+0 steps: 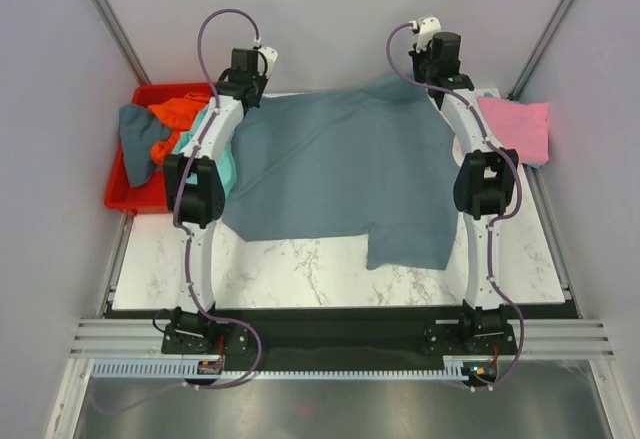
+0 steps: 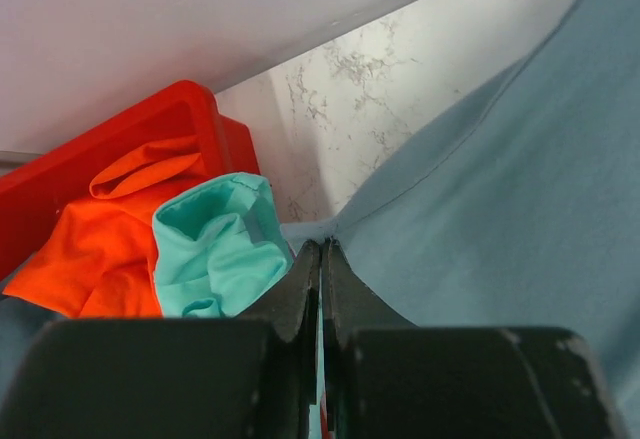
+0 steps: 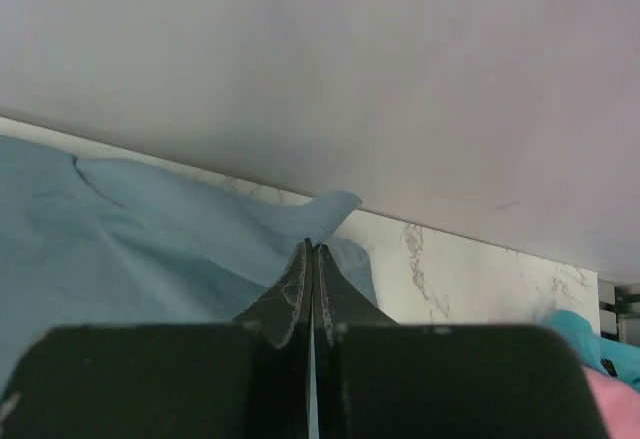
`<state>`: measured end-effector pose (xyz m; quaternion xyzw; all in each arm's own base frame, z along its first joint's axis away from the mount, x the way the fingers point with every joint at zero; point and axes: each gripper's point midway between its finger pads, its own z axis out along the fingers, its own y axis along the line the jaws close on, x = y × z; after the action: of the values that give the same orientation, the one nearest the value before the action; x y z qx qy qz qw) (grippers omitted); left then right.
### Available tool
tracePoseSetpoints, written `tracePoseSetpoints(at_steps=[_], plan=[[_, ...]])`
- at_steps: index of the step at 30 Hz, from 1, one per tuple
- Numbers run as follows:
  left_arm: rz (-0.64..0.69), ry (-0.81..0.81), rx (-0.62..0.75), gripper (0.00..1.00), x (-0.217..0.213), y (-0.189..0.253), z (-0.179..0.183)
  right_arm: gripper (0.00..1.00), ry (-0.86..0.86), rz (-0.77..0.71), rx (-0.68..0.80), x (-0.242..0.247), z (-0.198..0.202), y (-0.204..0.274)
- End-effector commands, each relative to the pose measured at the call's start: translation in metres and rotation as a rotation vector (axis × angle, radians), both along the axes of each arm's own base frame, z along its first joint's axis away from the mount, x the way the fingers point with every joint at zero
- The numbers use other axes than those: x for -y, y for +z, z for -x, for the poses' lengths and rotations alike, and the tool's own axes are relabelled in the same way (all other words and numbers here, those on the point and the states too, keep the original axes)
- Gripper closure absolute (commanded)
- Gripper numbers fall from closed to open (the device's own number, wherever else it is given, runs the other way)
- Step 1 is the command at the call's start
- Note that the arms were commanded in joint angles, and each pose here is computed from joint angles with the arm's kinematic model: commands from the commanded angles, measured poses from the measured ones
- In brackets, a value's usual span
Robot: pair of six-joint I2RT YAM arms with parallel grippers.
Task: Fold and stack the t-shirts
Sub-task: Flatten the tshirt out, then fold the tshirt
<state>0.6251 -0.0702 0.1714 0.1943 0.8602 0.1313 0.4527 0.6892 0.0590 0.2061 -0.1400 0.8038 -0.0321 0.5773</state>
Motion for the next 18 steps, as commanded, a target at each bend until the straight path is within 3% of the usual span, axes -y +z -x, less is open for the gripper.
tracePoseSetpoints(at_steps=[1, 10, 18], plan=[[-0.003, 0.008, 0.06, 0.98, 0.003, 0.014, -0.011, 1.0, -0.054, 0.009, 0.1, 0.016, -0.006, 0.029], [0.001, 0.02, 0.008, 0.98, 0.003, -0.025, -0.012, 1.0, -0.066, 0.055, -0.024, 0.021, 0.013, -0.019], [0.042, 0.04, -0.017, 0.98, -0.008, -0.014, 0.015, 1.0, -0.111, 0.062, -0.041, 0.041, 0.044, -0.001]])
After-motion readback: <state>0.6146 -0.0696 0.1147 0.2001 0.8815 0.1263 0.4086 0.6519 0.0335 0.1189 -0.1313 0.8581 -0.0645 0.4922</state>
